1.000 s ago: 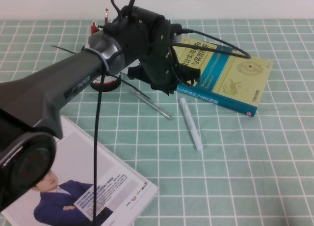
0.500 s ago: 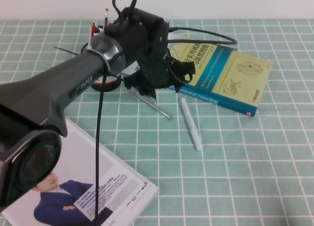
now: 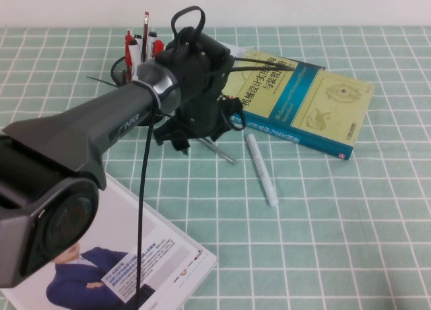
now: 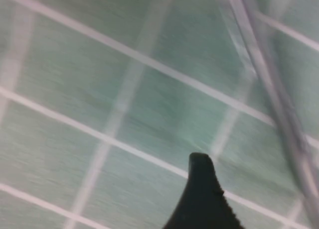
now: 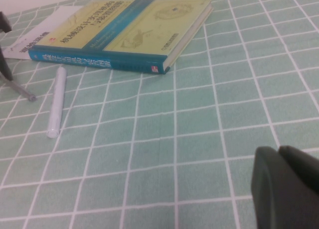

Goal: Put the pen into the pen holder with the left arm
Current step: Pick up the pen on the table

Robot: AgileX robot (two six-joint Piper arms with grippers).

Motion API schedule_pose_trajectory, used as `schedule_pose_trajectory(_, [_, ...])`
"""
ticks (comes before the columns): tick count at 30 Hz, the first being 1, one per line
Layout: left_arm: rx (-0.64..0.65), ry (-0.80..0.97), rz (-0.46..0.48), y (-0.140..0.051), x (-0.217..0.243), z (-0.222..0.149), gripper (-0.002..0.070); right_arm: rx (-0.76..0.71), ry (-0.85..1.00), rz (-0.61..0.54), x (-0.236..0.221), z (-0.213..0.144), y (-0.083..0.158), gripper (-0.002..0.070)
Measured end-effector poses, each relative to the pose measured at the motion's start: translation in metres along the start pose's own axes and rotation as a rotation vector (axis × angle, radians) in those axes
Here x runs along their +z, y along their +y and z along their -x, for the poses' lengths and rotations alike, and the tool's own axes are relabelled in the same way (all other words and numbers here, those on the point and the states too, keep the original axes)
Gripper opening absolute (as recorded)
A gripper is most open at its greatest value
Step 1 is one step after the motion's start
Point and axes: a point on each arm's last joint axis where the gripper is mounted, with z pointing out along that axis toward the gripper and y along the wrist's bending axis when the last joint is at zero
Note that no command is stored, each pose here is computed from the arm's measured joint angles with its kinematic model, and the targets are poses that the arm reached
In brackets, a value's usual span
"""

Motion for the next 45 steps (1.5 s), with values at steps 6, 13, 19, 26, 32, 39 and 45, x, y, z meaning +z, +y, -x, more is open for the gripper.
schedule_pose_trajectory(6, [-0.039, -0.040, -0.012, 0.002, -0.003, 0.011, 0.0428, 0.000, 0.000, 0.000, 0.000, 0.000, 0.000, -0.0020])
schedule_pose_trajectory(13, [-0.082, -0.028, -0.041, 0.001, 0.003, 0.012, 0.0428, 0.000, 0.000, 0.000, 0.000, 0.000, 0.000, -0.0020])
schedule_pose_trajectory(19, [-0.096, 0.004, -0.028, 0.000, 0.019, 0.007, 0.0428, 0.000, 0.000, 0.000, 0.000, 0.000, 0.000, -0.0020])
schedule_pose_trajectory(26, [-0.090, -0.001, -0.018, 0.000, 0.023, 0.007, 0.0428, 0.000, 0.000, 0.000, 0.000, 0.000, 0.000, -0.0020])
schedule_pose_trajectory(32, [-0.085, 0.004, 0.012, 0.002, 0.022, 0.007, 0.0419, 0.000, 0.000, 0.000, 0.000, 0.000, 0.000, -0.0020])
schedule_pose_trajectory(39, [-0.047, 0.028, 0.058, 0.007, 0.022, 0.005, 0.0340, 0.000, 0.000, 0.000, 0.000, 0.000, 0.000, -0.0020])
schedule_pose_trajectory(45, [-0.001, 0.039, 0.074, 0.009, 0.022, 0.005, 0.0295, 0.000, 0.000, 0.000, 0.000, 0.000, 0.000, -0.0020])
